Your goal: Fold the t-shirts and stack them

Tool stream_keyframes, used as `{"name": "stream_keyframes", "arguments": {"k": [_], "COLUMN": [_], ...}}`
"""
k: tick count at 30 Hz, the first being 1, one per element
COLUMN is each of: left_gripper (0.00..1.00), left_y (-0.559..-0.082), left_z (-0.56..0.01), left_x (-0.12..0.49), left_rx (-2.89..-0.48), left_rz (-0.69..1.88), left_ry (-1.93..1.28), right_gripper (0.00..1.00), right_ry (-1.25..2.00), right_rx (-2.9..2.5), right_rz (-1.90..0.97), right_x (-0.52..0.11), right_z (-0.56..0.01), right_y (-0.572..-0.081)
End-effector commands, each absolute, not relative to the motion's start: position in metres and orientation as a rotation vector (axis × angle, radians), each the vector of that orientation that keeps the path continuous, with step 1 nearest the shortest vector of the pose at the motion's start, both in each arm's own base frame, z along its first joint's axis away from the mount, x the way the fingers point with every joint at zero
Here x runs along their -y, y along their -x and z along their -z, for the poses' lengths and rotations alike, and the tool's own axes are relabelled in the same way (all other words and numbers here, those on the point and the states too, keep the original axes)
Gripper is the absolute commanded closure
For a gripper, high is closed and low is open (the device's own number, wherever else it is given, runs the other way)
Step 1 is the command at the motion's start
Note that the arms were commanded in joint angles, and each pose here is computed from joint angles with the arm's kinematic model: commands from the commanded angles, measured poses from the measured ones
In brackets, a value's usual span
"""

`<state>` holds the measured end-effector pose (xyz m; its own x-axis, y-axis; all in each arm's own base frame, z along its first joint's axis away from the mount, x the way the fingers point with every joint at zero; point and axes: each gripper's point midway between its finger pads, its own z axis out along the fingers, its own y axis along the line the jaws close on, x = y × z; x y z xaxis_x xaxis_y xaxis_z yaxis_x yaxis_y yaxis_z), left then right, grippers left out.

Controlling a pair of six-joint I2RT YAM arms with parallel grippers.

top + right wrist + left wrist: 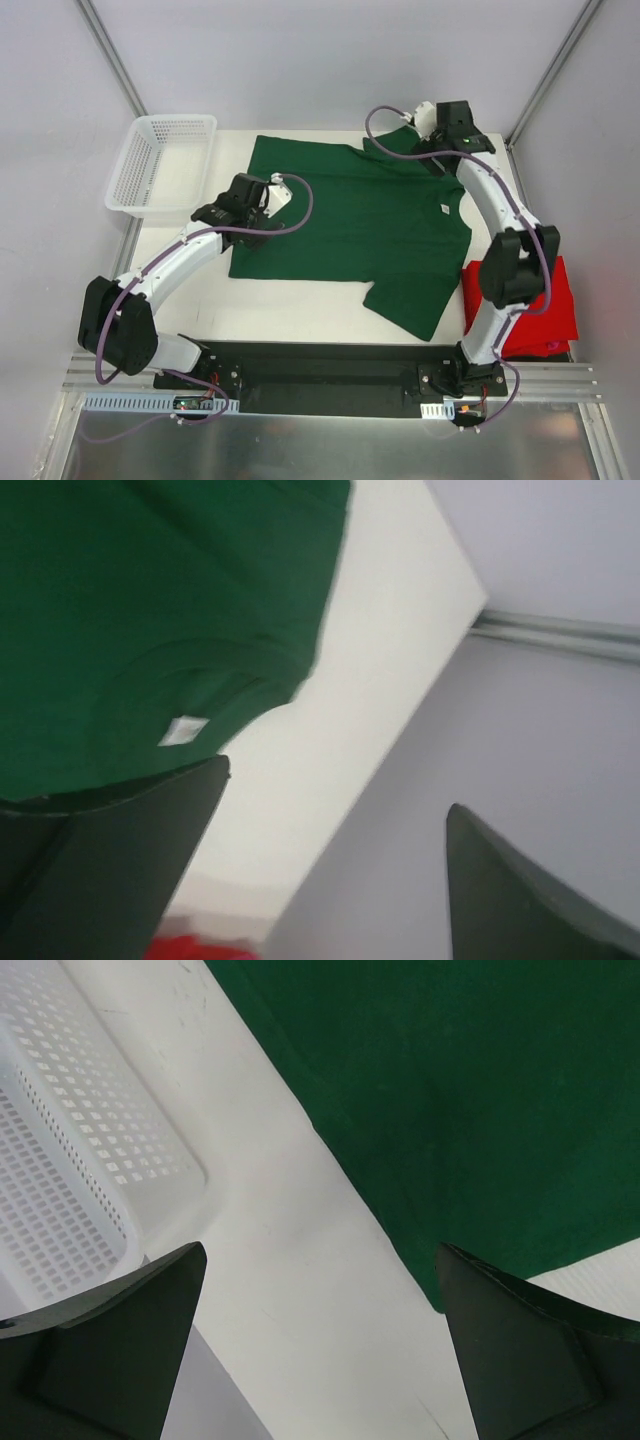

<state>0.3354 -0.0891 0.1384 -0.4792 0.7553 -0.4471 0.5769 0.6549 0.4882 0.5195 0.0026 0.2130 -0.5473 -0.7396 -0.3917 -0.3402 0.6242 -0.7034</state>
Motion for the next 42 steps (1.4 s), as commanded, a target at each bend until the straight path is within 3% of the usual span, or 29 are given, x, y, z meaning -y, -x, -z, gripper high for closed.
{"name": "stream_keyframes", "arguments": {"k": [1,6,17,24,31,42], "left_gripper": [0.01,0.01,0.01,0.01,0.01,0.01], "left_y": [-0.340,-0.330,-0.305,-0.276,-0.267,-0.252], "left_z": [-0.147,-0.137,-0.126,-0.106,-0.097,-0.080], "left_x": [0.100,0.107,0.078,0.056,0.045,0.030], "left_rx": [-2.199,-2.192,-2.103,-2.068,-2.019,-2.078], "left_rz": [-0.332,-0.299,-0.461,-0.525,-0.584,-0.619], "left_ry": [-1.053,-1.133,-1.412,-1.675,-1.825,-1.838], "right_gripper": [0.04,0.04,0.04,0.02,0.03,0.09], "right_ry": [1.050,1.232,1.549,1.782,1.936,1.971], "right_rx": [-2.431,-2.463,-2.308,-2.199,-2.106,-2.081], "right_rz": [0.244,-0.031,0.004,0.097,0.360,0.155], "right_x": [-0.039,-0.060,-0.045,-0.050,-0.031,-0.052], "right_z": [-0.173,-0.160,-0.156,-0.118,-0.084,-0.078], "right_y": [-0.414,-0.323,-0.208,-0.179,-0.183,-0.145]}}
